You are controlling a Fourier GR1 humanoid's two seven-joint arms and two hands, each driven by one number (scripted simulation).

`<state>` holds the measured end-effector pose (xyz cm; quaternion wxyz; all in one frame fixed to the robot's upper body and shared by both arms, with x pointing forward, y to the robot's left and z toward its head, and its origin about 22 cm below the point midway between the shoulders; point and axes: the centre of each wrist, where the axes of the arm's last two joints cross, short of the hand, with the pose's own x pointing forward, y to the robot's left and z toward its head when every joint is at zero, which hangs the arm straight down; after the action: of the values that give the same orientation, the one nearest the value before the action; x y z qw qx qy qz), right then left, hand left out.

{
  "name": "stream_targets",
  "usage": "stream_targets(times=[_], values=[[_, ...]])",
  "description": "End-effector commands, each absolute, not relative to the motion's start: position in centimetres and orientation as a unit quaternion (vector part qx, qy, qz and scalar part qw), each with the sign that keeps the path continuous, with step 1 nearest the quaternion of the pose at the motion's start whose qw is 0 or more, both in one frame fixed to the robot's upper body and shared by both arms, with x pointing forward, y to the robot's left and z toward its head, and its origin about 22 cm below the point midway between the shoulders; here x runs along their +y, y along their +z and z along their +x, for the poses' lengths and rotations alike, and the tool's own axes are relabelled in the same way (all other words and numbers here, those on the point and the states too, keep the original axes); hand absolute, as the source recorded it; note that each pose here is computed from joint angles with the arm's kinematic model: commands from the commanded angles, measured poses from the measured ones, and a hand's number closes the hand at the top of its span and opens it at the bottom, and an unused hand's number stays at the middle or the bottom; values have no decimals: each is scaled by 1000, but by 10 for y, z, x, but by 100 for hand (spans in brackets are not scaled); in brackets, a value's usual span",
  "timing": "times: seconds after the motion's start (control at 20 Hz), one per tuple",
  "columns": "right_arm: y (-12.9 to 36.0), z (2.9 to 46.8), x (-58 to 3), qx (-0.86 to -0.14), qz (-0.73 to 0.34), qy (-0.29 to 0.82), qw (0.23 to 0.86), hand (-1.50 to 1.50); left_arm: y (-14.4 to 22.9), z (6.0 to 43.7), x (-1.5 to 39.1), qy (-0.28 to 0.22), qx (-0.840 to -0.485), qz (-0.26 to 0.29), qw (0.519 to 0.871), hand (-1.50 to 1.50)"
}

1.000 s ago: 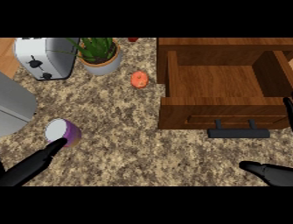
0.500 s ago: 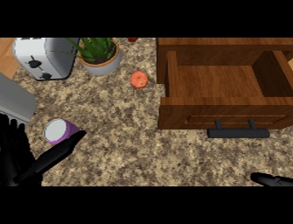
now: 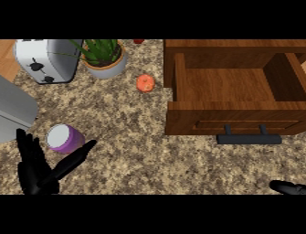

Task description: Pick up the can, place it into the drawer and close the drawer

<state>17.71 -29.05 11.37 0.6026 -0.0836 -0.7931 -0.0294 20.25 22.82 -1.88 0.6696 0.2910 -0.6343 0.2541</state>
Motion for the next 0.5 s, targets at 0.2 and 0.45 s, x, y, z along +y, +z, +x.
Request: stream_targets(times=[0.2, 0.45], values=[[121, 158, -278, -794, -78, -38, 602, -150, -70, 198, 226, 264, -623, 308, 669, -150], [122, 157, -308, -792, -78, -30, 604, -150, -95, 197, 248, 283, -612, 298, 676, -150]])
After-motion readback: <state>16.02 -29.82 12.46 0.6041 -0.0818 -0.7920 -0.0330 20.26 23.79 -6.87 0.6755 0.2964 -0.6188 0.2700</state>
